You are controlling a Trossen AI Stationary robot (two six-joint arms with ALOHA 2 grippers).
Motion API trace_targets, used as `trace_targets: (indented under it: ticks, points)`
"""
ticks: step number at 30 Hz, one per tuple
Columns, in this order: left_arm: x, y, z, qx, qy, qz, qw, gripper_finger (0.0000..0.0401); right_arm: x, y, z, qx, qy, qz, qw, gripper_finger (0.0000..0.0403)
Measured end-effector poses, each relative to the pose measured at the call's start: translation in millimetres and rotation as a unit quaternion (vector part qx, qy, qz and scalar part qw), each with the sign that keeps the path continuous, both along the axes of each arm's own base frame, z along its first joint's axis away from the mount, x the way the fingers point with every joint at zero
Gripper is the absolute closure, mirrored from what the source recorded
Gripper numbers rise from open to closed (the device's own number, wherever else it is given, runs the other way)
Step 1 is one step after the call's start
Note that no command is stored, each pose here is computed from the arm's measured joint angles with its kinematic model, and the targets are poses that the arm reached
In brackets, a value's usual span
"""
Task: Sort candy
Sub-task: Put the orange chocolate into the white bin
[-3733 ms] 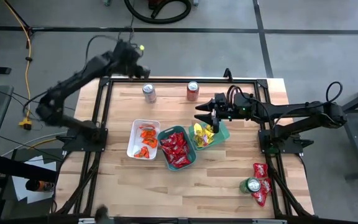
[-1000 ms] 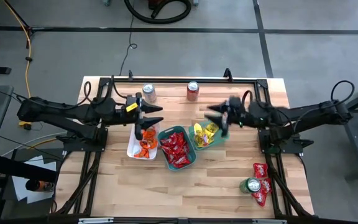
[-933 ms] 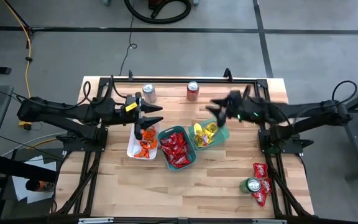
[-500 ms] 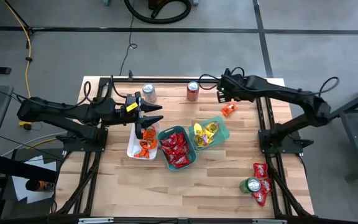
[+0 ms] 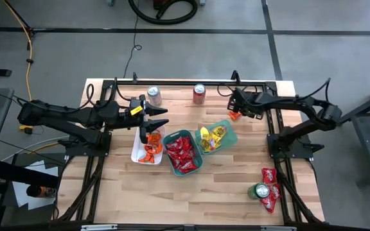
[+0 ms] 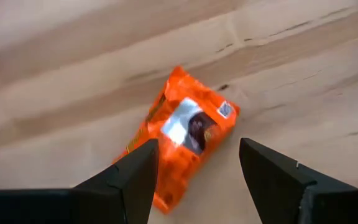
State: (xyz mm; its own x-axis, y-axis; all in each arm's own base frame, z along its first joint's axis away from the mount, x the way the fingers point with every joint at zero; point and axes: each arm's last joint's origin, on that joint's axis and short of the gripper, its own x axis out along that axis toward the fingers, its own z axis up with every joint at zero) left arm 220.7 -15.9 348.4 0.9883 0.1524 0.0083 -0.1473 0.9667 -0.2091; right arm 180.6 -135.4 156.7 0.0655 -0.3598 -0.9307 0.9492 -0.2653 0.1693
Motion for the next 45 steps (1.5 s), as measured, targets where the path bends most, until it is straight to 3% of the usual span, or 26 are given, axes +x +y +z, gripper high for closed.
trace_targets:
  ticks: [6, 11, 17, 20, 24, 27, 30, 34, 37, 39, 42, 45]
  points:
    - [0.0, 0.0, 0.0, -0.011, -0.002, 0.000, 1.000, 0.0211, -4.7, -2.9, -14.9, -0.010, -0.004, -0.045, 0.999, 0.0199]
    - [0.0, 0.0, -0.7, -0.013, 0.002, 0.000, 1.000, 0.0211, -2.4, -4.0, -23.2, -0.001, 0.005, -0.043, 0.999, 0.0268]
    - [-2.3, 0.2, 0.1, -0.013, 0.002, 0.000, 1.000, 0.0211, 2.2, 3.0, -19.6, -0.009, 0.020, 0.028, 0.999, 0.0388]
    - [-9.2, 1.0, 5.9, -0.014, -0.014, -0.001, 1.000, 0.0211, 1.1, 11.6, -4.2, -0.026, 0.019, 0.070, 0.997, 0.0388]
    - [-18.1, 1.9, 12.5, 0.008, -0.028, 0.000, 1.000, 0.0211, -0.4, 26.9, 37.5, -0.112, -0.023, 0.162, 0.980, 0.0399]
    - [-19.7, 2.5, 13.5, 0.017, -0.029, 0.008, 0.999, 0.0211, -0.9, 47.2, 78.1, -0.204, -0.104, 0.248, 0.941, 0.0398]
    - [-18.7, 2.5, 12.4, 0.023, -0.024, 0.010, 0.999, 0.0211, -4.9, 73.3, 114.5, -0.293, -0.203, 0.311, 0.881, 0.0401]
    - [-14.1, 1.9, 8.7, 0.013, -0.015, 0.008, 1.000, 0.0211, -5.8, 109.7, 153.8, -0.391, -0.323, 0.401, 0.763, 0.0402]
    - [-8.6, 0.6, 4.6, 0.000, -0.006, -0.006, 1.000, 0.0211, -0.3, 135.7, 168.9, -0.444, -0.365, 0.464, 0.675, 0.0402]
    - [-3.7, -1.0, 0.8, -0.010, 0.002, -0.022, 1.000, 0.0211, 7.2, 151.5, 171.5, -0.469, -0.370, 0.499, 0.628, 0.0402]
    - [3.7, -2.8, -5.2, -0.022, 0.015, -0.040, 0.999, 0.0211, 22.7, 171.5, 165.1, -0.477, -0.367, 0.538, 0.589, 0.0402]
    - [11.0, -4.3, -11.7, -0.024, 0.031, -0.051, 0.998, 0.0211, 37.6, 184.9, 154.0, -0.473, -0.357, 0.561, 0.578, 0.0402]
